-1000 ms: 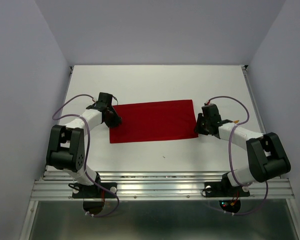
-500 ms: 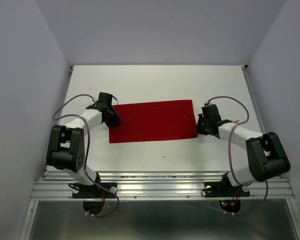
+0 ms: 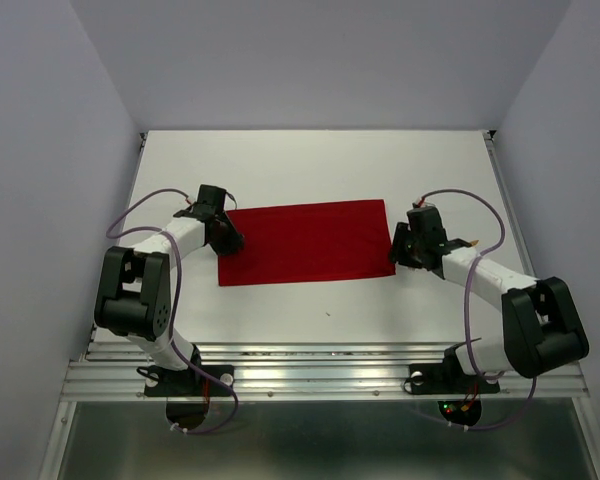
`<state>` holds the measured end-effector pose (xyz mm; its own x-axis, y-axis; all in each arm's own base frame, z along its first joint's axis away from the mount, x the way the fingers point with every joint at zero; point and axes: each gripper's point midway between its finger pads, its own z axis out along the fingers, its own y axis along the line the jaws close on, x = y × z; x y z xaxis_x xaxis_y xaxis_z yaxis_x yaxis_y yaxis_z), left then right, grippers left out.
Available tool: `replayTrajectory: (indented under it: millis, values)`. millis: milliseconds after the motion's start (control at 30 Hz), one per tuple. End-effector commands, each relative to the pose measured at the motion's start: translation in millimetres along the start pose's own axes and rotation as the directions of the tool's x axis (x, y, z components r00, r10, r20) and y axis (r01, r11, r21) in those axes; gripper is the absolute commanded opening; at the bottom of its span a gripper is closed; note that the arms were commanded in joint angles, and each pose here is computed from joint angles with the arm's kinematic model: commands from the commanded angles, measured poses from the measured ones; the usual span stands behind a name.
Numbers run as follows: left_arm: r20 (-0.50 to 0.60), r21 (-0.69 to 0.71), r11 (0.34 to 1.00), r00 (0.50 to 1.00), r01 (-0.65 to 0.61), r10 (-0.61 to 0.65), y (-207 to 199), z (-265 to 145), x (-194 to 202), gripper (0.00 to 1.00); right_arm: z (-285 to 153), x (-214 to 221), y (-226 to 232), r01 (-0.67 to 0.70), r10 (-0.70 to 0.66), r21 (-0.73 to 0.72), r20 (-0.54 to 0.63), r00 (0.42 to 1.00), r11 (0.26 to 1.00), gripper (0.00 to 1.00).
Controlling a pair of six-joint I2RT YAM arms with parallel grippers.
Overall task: Fold the napkin into a case and place the utensils inside
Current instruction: Smooth out the rectangle-folded napkin at the center of the board.
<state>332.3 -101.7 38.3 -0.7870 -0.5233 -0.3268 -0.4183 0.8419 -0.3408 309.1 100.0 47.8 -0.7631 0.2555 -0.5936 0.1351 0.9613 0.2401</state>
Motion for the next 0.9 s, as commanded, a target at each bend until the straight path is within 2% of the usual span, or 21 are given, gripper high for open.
replayTrajectory:
  millis: [0,67,267,467,567,867]
  values:
    - [0.033,0.039,0.999,0.999,-0.026,0.025,-16.1,-6.5,-13.8,0.3,8.2,2.9,-5.5,-0.006,0.007,0.032,-0.026,1.0,0.999,0.48]
    - [0.033,0.041,0.999,0.999,-0.03,0.028,-17.3,-6.6,-14.9,0.3,15.0,9.1,-6.7,-0.002,0.004,0.037,-0.052,0.999,0.999,0.47]
    - [0.032,0.04,0.999,0.999,-0.029,0.028,-17.1,-6.2,-14.7,0.3,18.2,9.9,-4.2,0.001,0.0,0.022,-0.053,0.999,1.0,0.22]
    - [0.028,0.038,0.999,0.999,-0.025,0.024,-15.7,-5.7,-12.9,0.3,12.2,2.6,-3.3,0.003,-0.003,0.017,-0.022,1.0,1.0,0.06]
    - [0.029,0.039,0.999,0.999,-0.025,0.024,-15.7,-5.9,-12.9,0.3,8.3,-2.1,-1.0,0.005,-0.005,0.009,-0.01,1.0,1.0,0.01]
    - [0.029,0.034,0.999,0.999,-0.023,0.022,-14.4,-5.8,-12.2,0.3,-19.0,-27.7,12.0,0.001,0.004,-0.053,0.085,0.996,0.999,0.01]
